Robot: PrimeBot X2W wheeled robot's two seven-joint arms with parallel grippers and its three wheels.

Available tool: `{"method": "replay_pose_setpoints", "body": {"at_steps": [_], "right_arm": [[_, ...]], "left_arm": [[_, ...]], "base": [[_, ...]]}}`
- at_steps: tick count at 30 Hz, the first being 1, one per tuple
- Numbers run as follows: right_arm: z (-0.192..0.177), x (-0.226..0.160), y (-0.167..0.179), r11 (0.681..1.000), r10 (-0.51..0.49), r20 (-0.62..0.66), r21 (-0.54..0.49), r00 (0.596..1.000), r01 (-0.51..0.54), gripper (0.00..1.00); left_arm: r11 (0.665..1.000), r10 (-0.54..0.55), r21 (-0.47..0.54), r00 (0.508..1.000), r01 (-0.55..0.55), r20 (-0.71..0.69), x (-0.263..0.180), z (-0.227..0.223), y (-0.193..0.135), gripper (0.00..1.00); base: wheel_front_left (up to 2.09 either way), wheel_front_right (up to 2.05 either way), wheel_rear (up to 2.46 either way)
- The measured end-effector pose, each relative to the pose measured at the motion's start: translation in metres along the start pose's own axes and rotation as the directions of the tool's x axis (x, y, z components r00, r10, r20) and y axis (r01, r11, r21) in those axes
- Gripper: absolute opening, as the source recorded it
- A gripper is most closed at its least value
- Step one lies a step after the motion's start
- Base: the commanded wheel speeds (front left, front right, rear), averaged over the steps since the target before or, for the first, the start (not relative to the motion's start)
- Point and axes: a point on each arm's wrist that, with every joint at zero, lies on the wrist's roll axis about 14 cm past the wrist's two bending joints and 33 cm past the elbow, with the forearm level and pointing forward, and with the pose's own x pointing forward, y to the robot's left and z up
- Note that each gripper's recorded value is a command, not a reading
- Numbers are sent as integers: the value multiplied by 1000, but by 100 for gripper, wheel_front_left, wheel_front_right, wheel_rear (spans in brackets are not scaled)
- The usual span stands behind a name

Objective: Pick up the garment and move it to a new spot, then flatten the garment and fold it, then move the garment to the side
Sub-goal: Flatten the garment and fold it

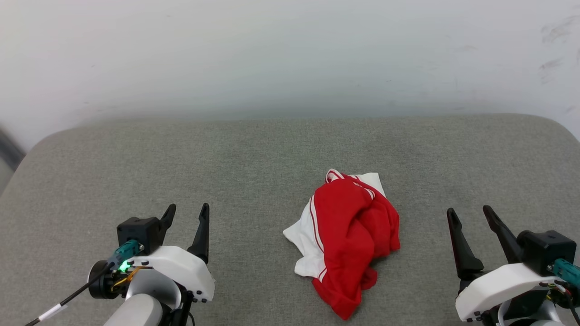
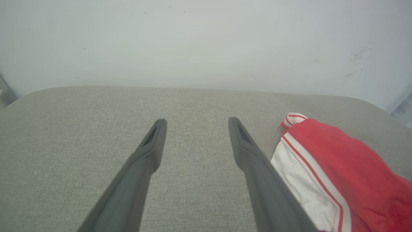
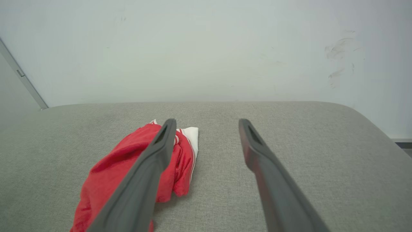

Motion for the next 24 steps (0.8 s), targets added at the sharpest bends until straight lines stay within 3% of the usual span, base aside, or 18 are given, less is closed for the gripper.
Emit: {"method": "replay_pose_setpoints", "body": {"at_steps": [6, 13, 17, 24], "right_arm": [[-1, -1, -3, 1000, -10, -3, 1, 1000, 10, 100], [-8, 2, -9, 1000, -26, -24, 5, 999, 26, 100], [-13, 4, -16, 999, -47, -34, 12, 998, 48, 100], [-27, 6, -31, 995, -91, -62, 31, 994, 93, 100]], "left_arm": [[999, -38, 6, 999, 38, -13, 8, 4, -7, 100], [975, -212, 24, 962, 219, -175, 41, -2, -45, 100], [944, -303, 26, 892, 330, -335, 56, -23, -70, 100], [895, -349, -14, 683, 445, -642, 57, -91, -94, 100]], "base": [[0, 0, 0], [0, 0, 0], [0, 0, 0], [0, 0, 0]]}}
